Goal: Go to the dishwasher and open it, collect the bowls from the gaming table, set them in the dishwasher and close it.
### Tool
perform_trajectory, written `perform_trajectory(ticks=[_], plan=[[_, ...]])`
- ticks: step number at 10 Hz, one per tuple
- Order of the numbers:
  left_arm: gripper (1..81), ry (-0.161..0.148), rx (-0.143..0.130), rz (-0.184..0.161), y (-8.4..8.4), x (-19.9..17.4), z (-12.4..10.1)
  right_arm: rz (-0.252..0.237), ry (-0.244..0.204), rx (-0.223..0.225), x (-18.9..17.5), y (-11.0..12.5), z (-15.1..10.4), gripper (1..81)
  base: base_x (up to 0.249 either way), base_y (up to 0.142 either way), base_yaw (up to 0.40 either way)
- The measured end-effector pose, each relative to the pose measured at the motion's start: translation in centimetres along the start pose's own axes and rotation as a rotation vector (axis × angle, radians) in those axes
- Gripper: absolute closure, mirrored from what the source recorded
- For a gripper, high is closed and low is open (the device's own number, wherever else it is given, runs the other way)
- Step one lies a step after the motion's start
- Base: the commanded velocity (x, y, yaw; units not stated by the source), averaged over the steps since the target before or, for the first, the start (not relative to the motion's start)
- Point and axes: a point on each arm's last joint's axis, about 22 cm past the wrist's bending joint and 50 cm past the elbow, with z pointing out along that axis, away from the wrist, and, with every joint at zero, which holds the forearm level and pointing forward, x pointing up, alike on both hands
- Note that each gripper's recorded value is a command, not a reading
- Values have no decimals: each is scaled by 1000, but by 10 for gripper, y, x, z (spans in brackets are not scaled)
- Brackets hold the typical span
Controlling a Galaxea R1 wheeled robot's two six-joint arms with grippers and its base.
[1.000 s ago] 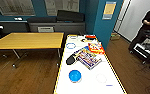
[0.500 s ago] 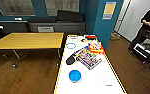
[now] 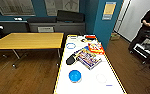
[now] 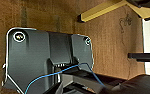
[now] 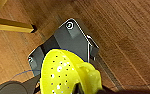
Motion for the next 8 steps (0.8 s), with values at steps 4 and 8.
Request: perform_trajectory(ticks=[4,8], plan=[[10,140,-94,36,57,131,-61,-10,55,33,-15,-12,32,811,0,0,0],[10,225,-148,9,104,243,-96,-19,71,50,-3,-21,38,811,0,0,0]])
